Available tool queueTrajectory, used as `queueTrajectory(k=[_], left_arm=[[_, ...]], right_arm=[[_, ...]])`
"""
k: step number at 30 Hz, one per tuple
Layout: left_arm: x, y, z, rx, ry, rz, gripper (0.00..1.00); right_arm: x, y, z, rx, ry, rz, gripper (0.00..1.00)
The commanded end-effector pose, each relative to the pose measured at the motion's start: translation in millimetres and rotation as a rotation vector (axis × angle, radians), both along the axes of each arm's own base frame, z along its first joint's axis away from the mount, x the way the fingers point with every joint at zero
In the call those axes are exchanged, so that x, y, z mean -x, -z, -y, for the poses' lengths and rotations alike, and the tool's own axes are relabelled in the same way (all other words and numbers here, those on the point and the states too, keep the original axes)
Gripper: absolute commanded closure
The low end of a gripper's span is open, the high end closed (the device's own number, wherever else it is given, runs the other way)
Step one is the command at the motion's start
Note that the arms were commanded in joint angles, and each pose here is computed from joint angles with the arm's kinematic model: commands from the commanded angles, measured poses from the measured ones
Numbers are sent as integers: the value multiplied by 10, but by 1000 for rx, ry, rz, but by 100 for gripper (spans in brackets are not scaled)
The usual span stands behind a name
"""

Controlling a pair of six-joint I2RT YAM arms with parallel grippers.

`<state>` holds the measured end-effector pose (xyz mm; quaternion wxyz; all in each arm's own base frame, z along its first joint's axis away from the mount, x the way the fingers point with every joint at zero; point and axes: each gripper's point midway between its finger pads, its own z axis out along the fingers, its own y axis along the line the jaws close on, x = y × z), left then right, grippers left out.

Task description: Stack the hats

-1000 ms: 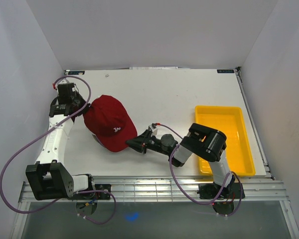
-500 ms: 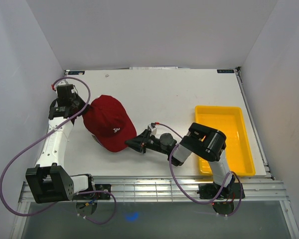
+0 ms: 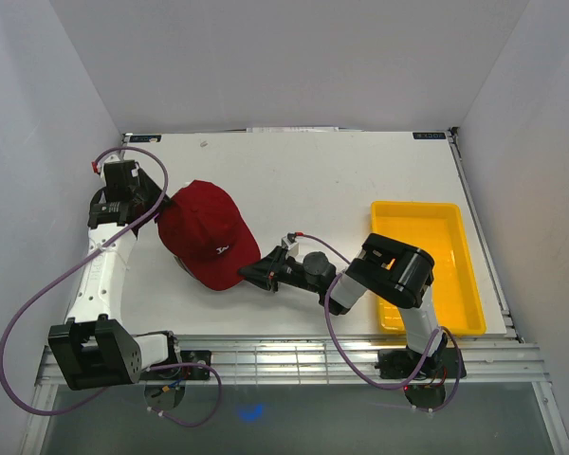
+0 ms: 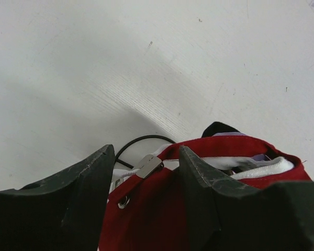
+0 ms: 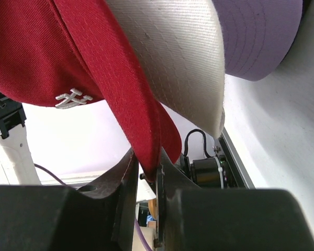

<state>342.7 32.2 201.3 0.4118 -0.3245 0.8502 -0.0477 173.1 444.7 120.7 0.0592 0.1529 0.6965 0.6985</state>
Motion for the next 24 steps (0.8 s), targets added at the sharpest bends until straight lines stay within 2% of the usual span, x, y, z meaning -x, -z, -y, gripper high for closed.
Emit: queueTrajectory(k=[1,11,15,20,24], left_arm=[[-24,-408,-31,-12,-11,100,36],[-126,-890,7,2,1,214,30],[-184,-1013,246,64,125,277,29],[-188,-818,544,153,282,264,29],[-179,-565,595,168,315,218,30]], right_arm=[[42,546,85,189,0,-105,92],[31,518,68,183,0,-103,92],[28,525,62,185,0,-102,92],[19,518,48,182,0,-102,92],[9,526,31,185,0,-104,92]])
